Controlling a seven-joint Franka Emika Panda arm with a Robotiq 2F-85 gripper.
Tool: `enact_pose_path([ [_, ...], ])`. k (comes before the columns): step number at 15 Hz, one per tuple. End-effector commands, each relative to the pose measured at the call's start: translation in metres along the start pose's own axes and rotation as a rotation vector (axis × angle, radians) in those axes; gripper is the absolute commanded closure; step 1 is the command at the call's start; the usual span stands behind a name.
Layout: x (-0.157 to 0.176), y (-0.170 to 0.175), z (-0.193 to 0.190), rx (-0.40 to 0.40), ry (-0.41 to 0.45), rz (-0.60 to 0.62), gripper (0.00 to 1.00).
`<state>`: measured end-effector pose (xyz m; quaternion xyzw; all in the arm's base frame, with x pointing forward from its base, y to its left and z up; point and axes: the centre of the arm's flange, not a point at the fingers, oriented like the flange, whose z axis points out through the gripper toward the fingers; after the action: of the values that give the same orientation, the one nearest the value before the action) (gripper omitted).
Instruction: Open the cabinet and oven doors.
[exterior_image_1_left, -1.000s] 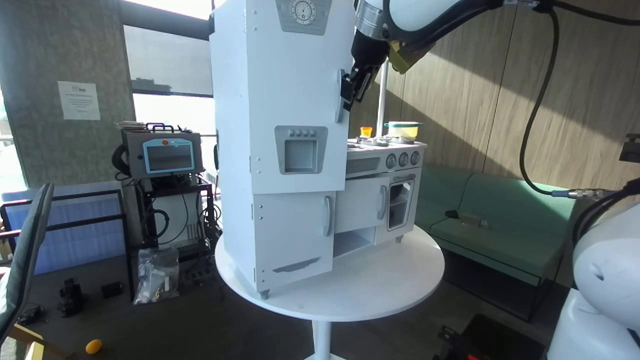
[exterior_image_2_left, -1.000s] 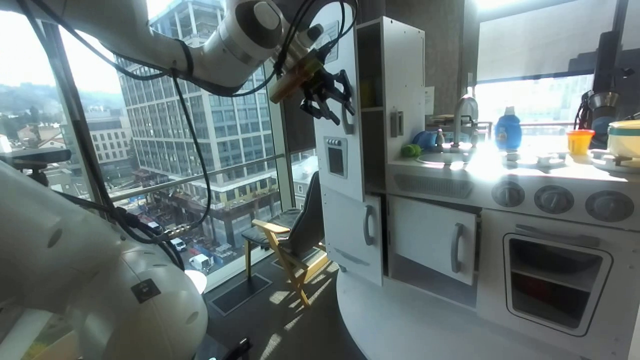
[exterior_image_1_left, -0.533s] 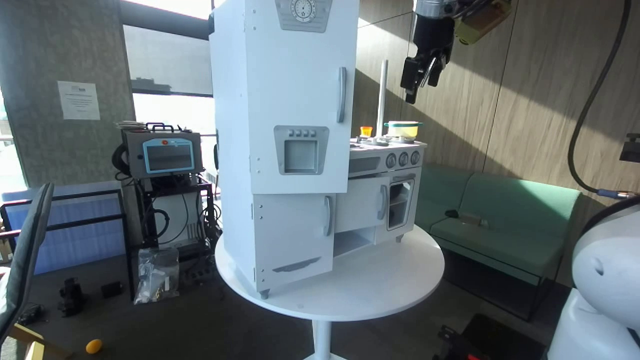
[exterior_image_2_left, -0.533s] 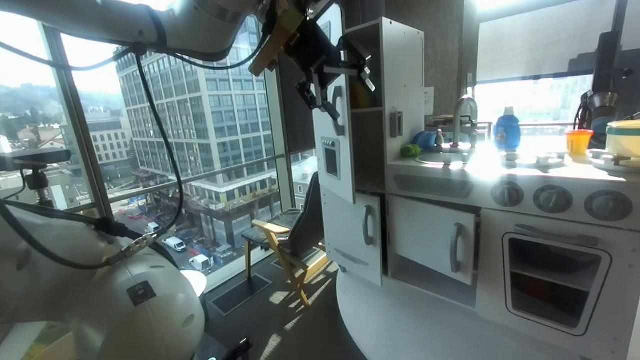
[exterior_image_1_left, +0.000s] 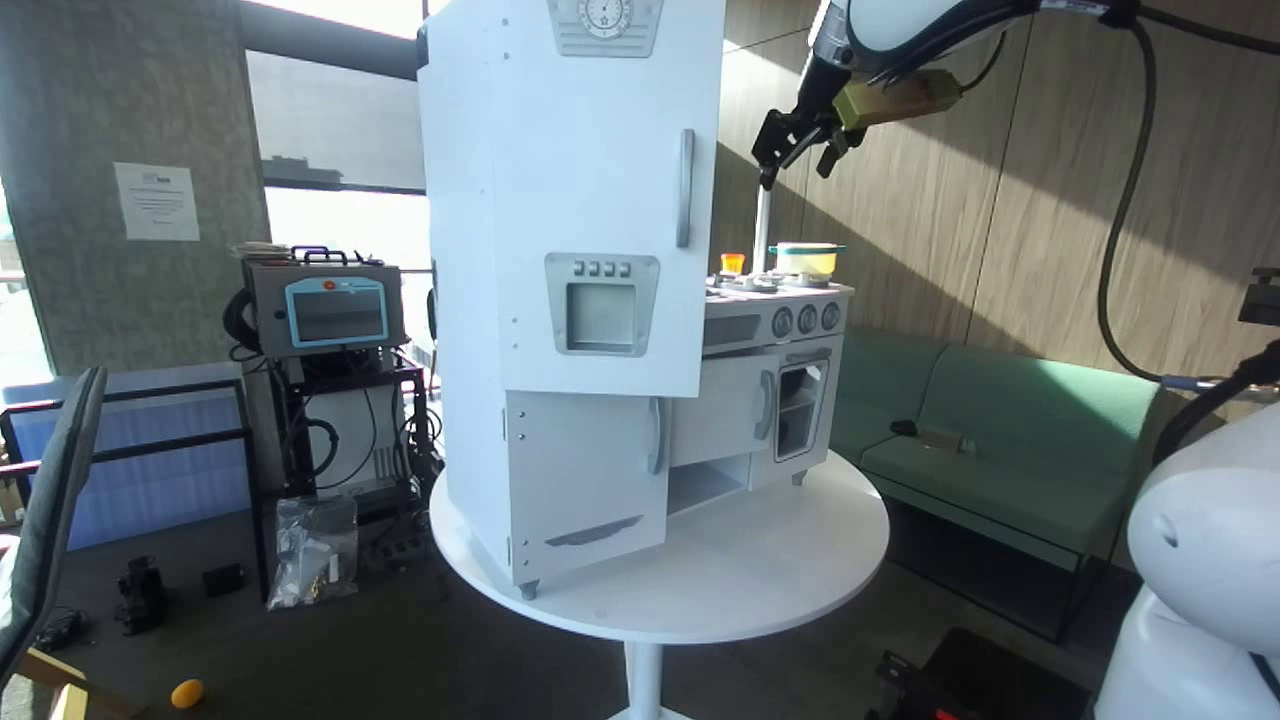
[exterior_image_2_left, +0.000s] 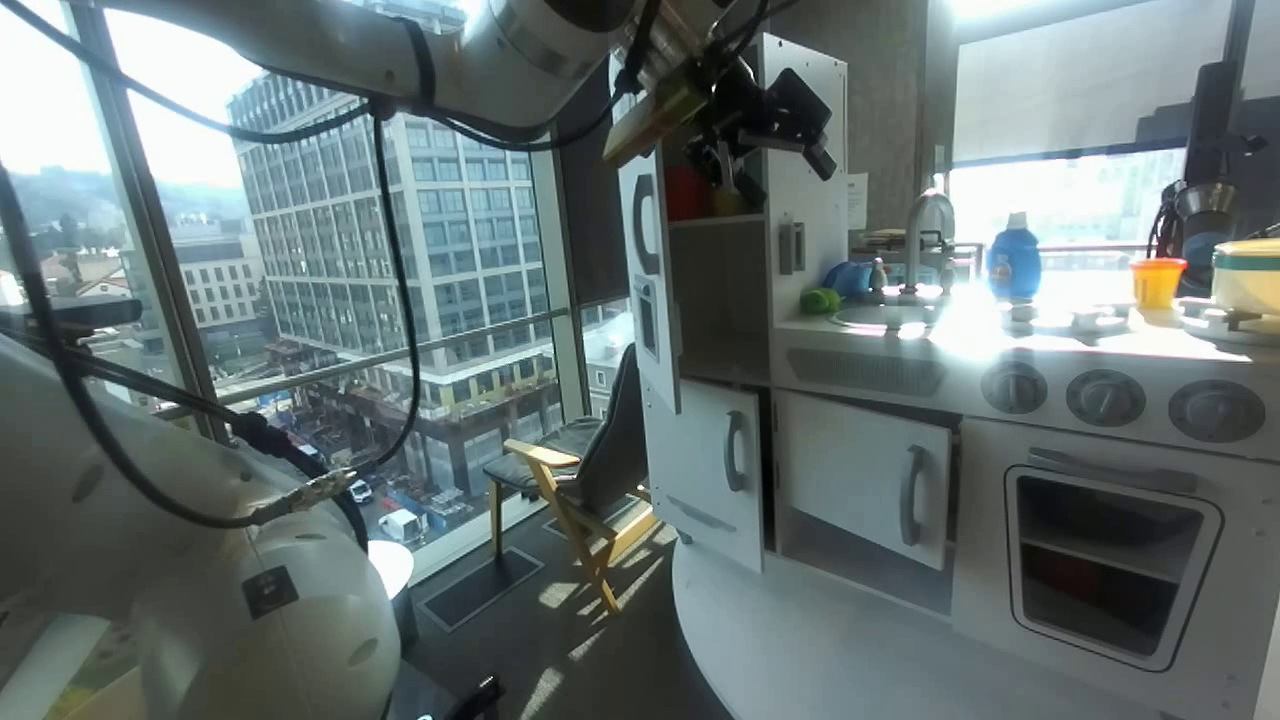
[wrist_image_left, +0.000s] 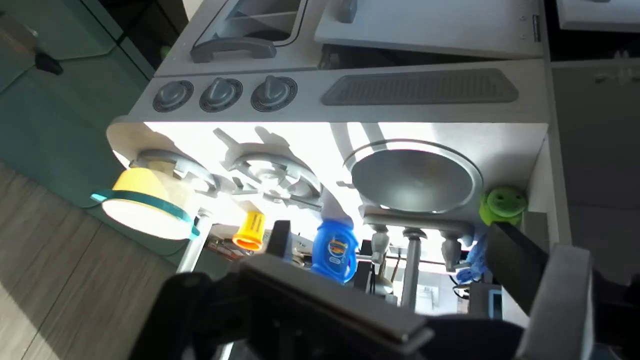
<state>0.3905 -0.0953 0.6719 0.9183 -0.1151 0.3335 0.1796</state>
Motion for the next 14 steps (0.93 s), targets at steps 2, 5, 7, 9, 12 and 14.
enact_pose_path([
  [2, 0.031, -0.044, 0.0, 0.14, 0.126, 0.049, 0.0],
  [5, 0.014, -0.071, -0.022, 0.223, 0.079, -0.031, 0.0],
  [7, -0.001, -0.083, -0.04, 0.258, 0.064, -0.107, 0.0],
  [9, -0.014, -0.097, -0.056, 0.296, 0.041, -0.197, 0.0],
  [12, -0.033, -0.12, -0.078, 0.384, 0.029, -0.353, 0.0],
  [14, -0.043, -0.135, -0.09, 0.443, 0.044, -0.444, 0.0],
])
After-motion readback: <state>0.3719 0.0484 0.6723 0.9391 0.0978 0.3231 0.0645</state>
